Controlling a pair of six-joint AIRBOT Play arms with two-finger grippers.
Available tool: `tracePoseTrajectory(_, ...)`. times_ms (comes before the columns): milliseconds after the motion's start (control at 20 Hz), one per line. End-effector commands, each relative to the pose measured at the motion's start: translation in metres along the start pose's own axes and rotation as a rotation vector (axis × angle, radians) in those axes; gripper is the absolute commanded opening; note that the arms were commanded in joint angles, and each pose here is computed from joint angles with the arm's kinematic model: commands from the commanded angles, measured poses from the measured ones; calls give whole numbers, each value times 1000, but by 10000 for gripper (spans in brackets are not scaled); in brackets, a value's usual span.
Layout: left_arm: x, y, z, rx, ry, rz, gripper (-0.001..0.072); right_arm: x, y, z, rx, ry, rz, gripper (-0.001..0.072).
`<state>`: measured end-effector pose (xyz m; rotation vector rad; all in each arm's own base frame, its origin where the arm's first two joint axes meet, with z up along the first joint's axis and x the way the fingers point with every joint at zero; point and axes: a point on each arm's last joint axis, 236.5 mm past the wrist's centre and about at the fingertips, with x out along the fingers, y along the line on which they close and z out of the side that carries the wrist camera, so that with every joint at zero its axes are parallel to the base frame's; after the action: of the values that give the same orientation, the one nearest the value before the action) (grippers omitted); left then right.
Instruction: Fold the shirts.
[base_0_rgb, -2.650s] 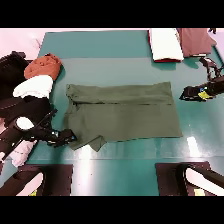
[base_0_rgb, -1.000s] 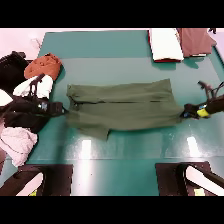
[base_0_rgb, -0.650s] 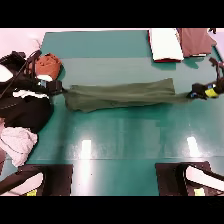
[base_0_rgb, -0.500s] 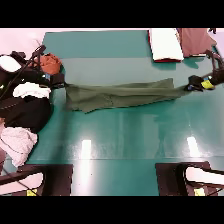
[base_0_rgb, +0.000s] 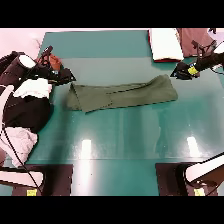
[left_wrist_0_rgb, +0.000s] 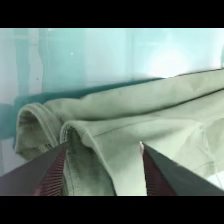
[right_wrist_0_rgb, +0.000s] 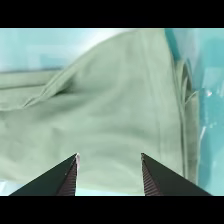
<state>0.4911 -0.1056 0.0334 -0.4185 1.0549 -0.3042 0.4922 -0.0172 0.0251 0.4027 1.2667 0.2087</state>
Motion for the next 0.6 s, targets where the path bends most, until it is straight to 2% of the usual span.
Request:
tracePoseTrajectory(0,-1,-4,-8,2,52,-11,537,0,-21,-10,23,69,54,489)
tracePoseTrajectory(50,-1,-5,-13,-1,71,-17,500,0,-37,-18,65,87,56,571)
tracePoseTrajectory(100,-2,-6,-18,-1,93,-19,241,1,-53,-26,106,99,55,582)
tracePoseTrajectory(150,-2,-7,-22,-1,110,-24,40,4,-69,-35,153,113,55,587)
tracePoseTrajectory(300,3,-23,-32,22,138,-43,28,21,-93,-54,253,143,135,588)
tracePoseTrajectory(550,25,-84,-42,96,109,-94,29,62,-72,-53,292,155,290,587)
